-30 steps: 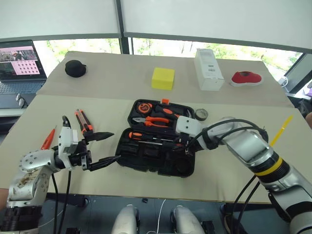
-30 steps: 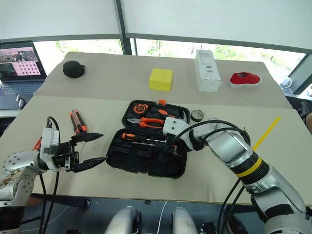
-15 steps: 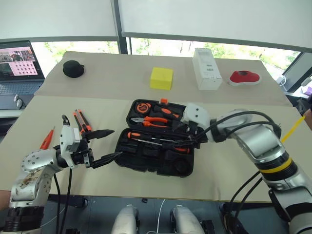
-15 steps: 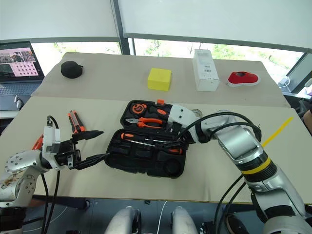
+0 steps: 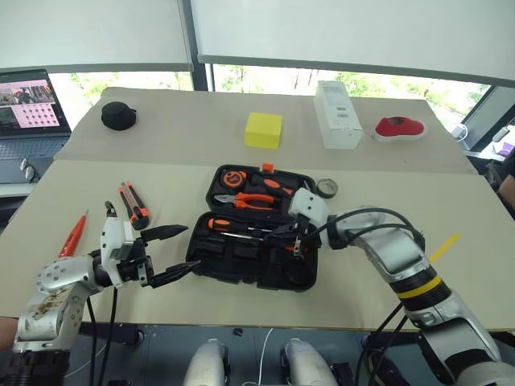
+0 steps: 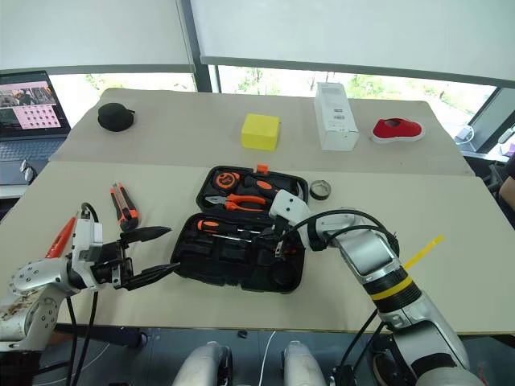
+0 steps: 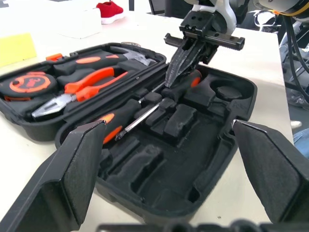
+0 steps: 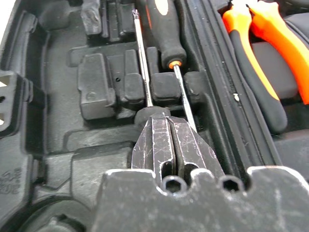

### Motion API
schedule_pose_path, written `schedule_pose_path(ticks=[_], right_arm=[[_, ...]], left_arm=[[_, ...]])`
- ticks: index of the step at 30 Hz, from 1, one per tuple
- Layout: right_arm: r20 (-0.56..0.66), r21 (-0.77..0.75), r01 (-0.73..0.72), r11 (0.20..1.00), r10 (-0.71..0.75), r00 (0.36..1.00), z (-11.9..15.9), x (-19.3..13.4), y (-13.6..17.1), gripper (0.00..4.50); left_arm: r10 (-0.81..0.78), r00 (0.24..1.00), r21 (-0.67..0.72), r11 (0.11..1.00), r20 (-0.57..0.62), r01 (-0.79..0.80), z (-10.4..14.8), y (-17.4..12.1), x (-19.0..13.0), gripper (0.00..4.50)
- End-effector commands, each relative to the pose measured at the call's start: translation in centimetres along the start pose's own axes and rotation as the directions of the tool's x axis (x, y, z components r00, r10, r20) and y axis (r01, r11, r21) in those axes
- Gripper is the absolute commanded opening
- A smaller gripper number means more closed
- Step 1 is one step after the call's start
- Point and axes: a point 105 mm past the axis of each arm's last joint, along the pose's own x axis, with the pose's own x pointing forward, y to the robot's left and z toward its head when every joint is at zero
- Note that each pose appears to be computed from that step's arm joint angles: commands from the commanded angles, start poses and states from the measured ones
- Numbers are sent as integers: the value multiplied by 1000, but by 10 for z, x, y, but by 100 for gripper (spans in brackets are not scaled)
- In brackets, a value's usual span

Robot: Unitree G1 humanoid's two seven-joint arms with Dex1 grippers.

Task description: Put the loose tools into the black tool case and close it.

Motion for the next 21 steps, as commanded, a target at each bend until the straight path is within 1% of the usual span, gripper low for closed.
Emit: schedule_pose_path(ticks=[1, 2, 4, 7, 9, 10, 11, 13, 15, 16, 17, 18, 19, 20, 21], right_arm=[[-50, 14, -20, 1000, 20, 999, -13, 9, 8, 4], [-44, 7, -23, 1000, 23, 999, -12, 10, 8, 4], [6, -3, 0, 1000, 0, 1000, -1, 4, 4, 4], [152, -34, 63, 997, -57, 987, 23, -18, -5, 4], [222, -47, 80, 996, -67, 973, 32, -32, -4, 4], [250, -52, 90, 995, -74, 965, 32, -41, -2, 59], [303, -49, 95, 994, -76, 950, 30, -56, 4, 77], [376, -19, 146, 989, -128, 918, 24, -80, 9, 138], [416, -38, 189, 981, -156, 896, 16, -94, 17, 215], [426, -50, 197, 979, -157, 891, 13, -98, 20, 242], [452, -59, 195, 979, -148, 879, 5, -105, 27, 281], [470, -63, 195, 979, -143, 871, -1, -110, 32, 310], [507, -52, 229, 972, -172, 845, -6, -117, 34, 350], [517, -31, 258, 966, -205, 831, -14, -122, 37, 385], [508, -22, 273, 962, -224, 832, -22, -125, 39, 412]], left_arm=[[12, 1000, 36, 999, -5, -12, 3, 1, -4, 450], [27, 1000, 39, 999, -5, -27, 2, 2, -5, 450], [79, 997, 41, 996, -2, -78, -1, 7, -12, 450], [187, 982, 23, 982, -5, -186, -7, 15, -33, 450], [259, 966, -1, 966, 0, -259, -10, 18, -46, 450], [314, 949, -19, 949, -4, -314, -13, 21, -56, 450], [417, 909, -32, 908, -13, -417, -18, 23, -75, 450], [566, 823, -46, 822, -40, -567, -29, 23, -107, 450], [663, 746, -55, 744, -58, -666, -36, 17, -130, 450], [689, 722, -59, 719, -63, -692, -38, 14, -137, 450], [759, 647, -69, 643, -75, -763, -43, 11, -153, 450], [802, 591, -75, 587, -85, -806, -46, 8, -165, 450], [854, 508, -94, 501, -106, -861, -52, 4, -181, 450], [892, 437, -113, 425, -118, -898, -56, 0, -196, 450], [915, 382, -131, 366, -132, -921, -60, -4, -205, 450]])
